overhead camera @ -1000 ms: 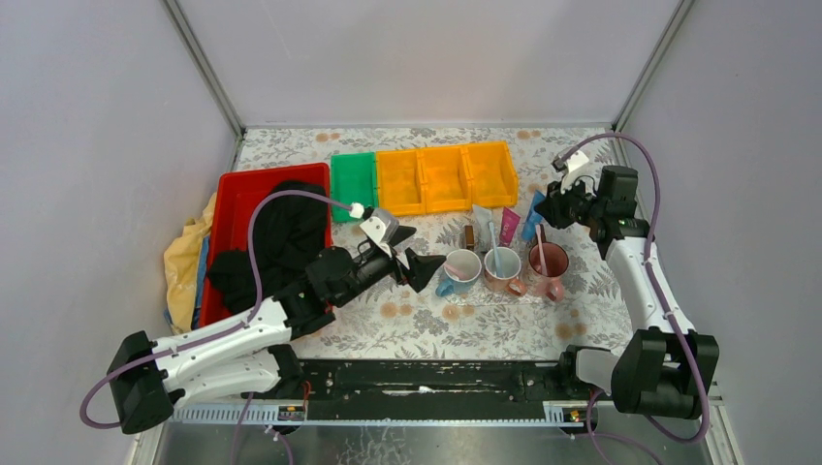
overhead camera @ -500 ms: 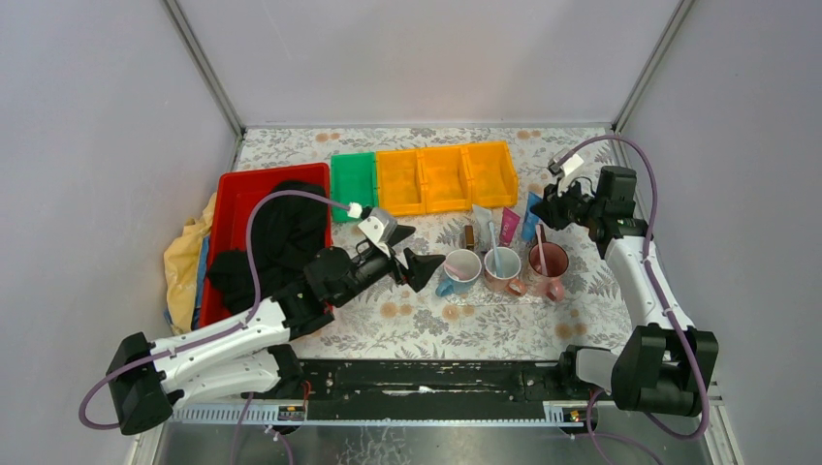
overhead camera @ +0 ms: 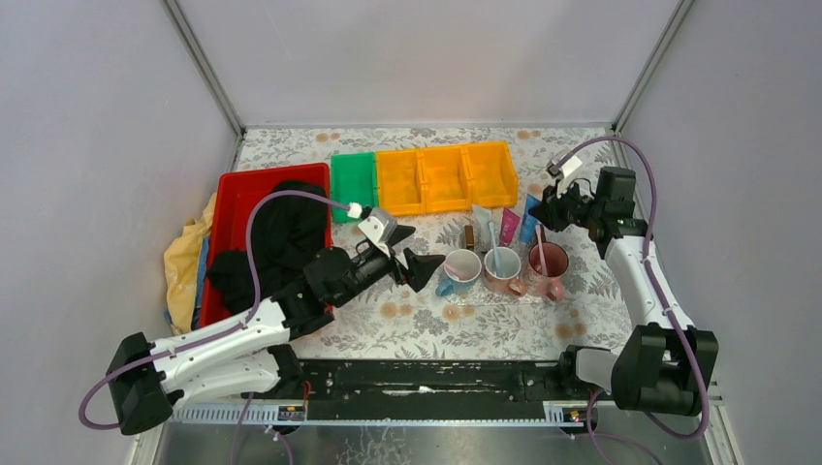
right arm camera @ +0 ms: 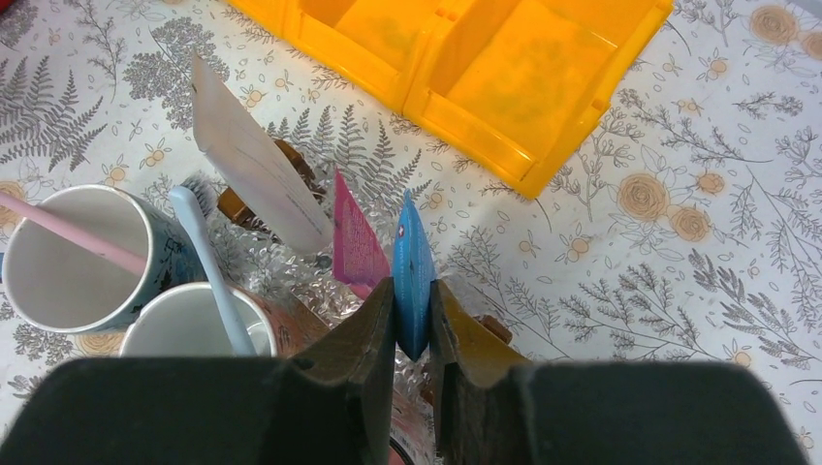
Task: Prepare toiletry sets of a toothbrush and toothpaste on the tray
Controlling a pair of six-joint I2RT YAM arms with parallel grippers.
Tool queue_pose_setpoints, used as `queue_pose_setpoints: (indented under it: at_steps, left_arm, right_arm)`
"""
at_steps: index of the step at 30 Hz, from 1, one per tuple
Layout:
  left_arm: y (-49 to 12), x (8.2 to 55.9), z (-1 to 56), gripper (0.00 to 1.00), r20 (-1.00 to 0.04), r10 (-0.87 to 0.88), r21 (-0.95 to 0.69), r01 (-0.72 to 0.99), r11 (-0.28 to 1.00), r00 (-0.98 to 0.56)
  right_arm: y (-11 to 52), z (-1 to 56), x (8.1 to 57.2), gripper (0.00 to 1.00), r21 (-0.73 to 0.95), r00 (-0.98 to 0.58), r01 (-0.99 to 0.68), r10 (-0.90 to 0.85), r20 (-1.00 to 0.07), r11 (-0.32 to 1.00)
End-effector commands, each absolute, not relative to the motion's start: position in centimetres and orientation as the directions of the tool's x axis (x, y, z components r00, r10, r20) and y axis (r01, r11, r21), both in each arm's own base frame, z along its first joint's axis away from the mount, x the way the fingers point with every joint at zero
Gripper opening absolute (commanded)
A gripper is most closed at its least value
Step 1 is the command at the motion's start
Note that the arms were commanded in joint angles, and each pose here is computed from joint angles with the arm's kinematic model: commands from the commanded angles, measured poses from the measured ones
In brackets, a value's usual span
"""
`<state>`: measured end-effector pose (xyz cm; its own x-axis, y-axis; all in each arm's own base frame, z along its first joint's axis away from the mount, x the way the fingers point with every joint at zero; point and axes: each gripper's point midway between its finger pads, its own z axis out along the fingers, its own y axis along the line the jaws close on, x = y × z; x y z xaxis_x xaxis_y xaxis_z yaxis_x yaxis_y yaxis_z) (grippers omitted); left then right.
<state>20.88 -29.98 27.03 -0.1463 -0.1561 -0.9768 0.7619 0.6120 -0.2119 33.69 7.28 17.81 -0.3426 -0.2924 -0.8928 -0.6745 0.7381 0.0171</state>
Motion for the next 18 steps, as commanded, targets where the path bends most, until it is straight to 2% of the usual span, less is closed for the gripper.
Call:
queue_pose_setpoints:
  at_steps: [1, 14, 18]
  left_arm:
    - [-29.6, 21.1, 28.7, 1.00, -0.974, -0.193, -0.214, 0.757, 0.617, -0.118]
    - [-29.7, 21.2, 28.3, 1.00, -0.975, -0.188, -0.214, 0.757, 0.617, -0.122]
    - [-29.6, 21.1, 28.2, 1.00, -0.974, -0.190, -0.216, 0.756, 0.618, -0.123]
  right_arm:
    - [8.2, 18.1, 33.1, 0.22, 0.080, -0.368, -0.688, -0.252, -0.895, 0.721]
    - [6.5, 15.5, 34.0, 0.23, 0.034, -0.411, -0.639, -0.303, -0.860, 0.769]
    - [6.6, 15.1, 33.9, 0.27, 0.046, -0.419, -0.646, -0.303, -0.856, 0.762]
